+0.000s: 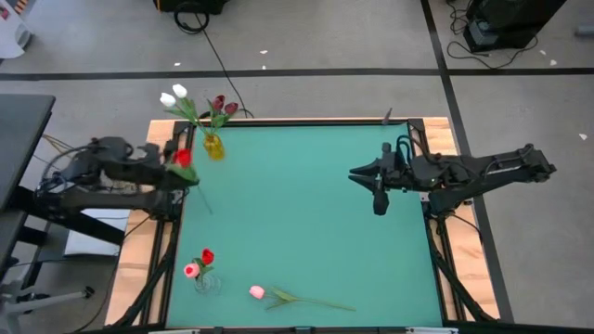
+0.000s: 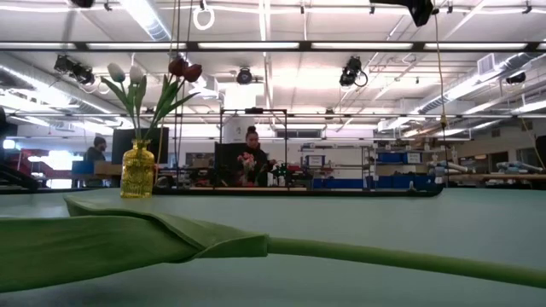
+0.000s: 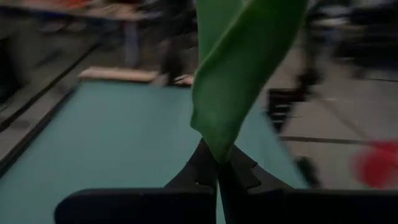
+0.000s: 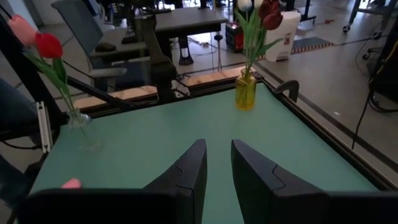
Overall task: Sort flowers into vase by color
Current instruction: Put the red flower into the transparent vase
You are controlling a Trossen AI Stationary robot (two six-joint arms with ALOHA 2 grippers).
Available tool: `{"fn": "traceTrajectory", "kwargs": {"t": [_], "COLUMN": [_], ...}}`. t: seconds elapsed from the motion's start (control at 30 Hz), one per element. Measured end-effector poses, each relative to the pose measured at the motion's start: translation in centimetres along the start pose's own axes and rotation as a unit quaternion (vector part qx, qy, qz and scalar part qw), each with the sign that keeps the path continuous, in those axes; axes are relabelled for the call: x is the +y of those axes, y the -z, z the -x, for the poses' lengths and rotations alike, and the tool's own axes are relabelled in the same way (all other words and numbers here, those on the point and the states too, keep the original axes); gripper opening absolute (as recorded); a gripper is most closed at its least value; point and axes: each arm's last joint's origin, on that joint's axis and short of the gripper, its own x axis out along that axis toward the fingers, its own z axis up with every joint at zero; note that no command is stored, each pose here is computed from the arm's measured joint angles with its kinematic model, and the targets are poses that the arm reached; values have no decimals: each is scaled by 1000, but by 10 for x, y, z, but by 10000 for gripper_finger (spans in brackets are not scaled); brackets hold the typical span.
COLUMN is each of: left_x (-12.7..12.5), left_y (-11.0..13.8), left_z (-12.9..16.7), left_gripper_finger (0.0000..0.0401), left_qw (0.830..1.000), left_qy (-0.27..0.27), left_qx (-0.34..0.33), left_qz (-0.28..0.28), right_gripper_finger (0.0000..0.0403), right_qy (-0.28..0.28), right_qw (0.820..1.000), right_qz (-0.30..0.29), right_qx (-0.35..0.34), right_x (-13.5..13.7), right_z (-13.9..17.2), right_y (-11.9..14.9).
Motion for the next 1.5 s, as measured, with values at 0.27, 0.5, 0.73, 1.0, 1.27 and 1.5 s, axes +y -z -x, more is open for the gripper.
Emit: {"fn": "traceTrajectory", "kwargs": {"t": [0.27,0.5,0.73,1.0,1.27,1.5], "left_x": [-9,-12,-15,-14,-19,-24], "left_y": [26,46,46,49,64,74], "left_z": [11,1,2,-12,-26,-35], "left_gripper_finger": [3,3,2,2,2,2], "left_qw": [985,948,927,905,867,871], "left_qy": [168,314,371,415,486,474], "left_qx": [-32,-47,-50,-93,-105,-126], "left_qz": [-1,4,-26,-32,-12,-35], "right_gripper_finger": [83,84,83,83,84,83], "right_qy": [0,2,3,4,4,4], "right_qw": [1000,1000,1000,999,999,999], "right_qz": [4,8,10,11,11,11], "right_qx": [12,21,26,30,30,29], "right_x": [2,3,4,5,5,5], "right_z": [-6,-11,-14,-16,-16,-16], "right_y": [3,5,7,8,8,8]}}
